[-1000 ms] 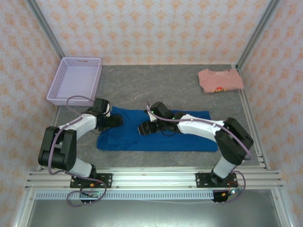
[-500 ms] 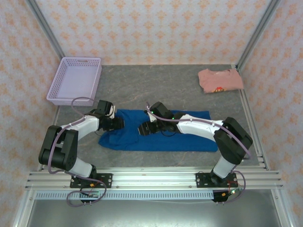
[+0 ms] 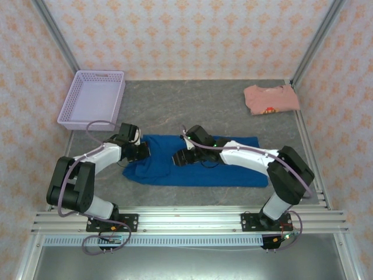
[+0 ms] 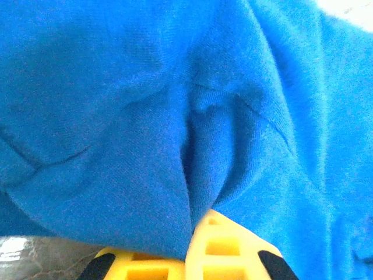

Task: Fold the inside-out t-shirt
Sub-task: Fold the T-shirt at the center of the table.

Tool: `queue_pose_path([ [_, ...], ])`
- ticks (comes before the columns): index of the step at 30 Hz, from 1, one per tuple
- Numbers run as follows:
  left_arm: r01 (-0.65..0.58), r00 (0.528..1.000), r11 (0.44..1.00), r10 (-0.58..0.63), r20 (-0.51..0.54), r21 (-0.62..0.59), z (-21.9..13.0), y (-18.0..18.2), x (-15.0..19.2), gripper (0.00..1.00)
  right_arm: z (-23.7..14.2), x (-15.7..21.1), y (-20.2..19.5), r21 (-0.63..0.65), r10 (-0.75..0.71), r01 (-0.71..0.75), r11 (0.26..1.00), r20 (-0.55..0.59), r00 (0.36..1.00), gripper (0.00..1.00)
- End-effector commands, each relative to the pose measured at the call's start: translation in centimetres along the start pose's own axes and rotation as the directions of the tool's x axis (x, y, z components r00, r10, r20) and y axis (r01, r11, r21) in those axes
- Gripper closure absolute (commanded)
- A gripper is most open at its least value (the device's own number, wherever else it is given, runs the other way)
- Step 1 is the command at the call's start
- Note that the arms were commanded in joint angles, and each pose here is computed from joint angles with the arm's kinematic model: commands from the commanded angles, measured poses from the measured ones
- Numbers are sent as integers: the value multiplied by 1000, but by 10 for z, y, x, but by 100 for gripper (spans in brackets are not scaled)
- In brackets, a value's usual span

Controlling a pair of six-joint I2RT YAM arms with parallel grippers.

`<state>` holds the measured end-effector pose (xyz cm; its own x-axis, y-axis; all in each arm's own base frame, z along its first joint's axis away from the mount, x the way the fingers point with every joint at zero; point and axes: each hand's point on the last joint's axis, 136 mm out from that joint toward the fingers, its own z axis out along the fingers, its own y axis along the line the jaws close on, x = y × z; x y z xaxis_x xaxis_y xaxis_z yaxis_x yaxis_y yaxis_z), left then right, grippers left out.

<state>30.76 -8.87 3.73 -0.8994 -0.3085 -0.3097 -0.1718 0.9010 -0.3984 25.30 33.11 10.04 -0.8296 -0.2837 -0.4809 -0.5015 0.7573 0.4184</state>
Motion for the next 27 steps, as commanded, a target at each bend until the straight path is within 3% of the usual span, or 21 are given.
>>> queue_pose_path([
  [1,48,996,998,-45,74,-40,-26,-3,-15,100,-32,-19,-14,74,-15,10,997,69,997,33],
  [7,66,996,948,-46,71,-313,-73,33,-21,100,-58,-29,-51,152,41,-57,987,102,994,33],
  [14,83,996,829,-60,60,-553,-122,81,-23,100,-79,-23,-96,246,119,-148,958,128,985,33],
  [20,29,997,810,20,78,-586,-152,63,-37,100,-88,-11,-132,302,221,-257,918,150,964,33],
  [27,-137,988,807,155,-17,-574,-158,12,-36,100,-96,2,-162,410,256,-287,866,131,958,33],
])
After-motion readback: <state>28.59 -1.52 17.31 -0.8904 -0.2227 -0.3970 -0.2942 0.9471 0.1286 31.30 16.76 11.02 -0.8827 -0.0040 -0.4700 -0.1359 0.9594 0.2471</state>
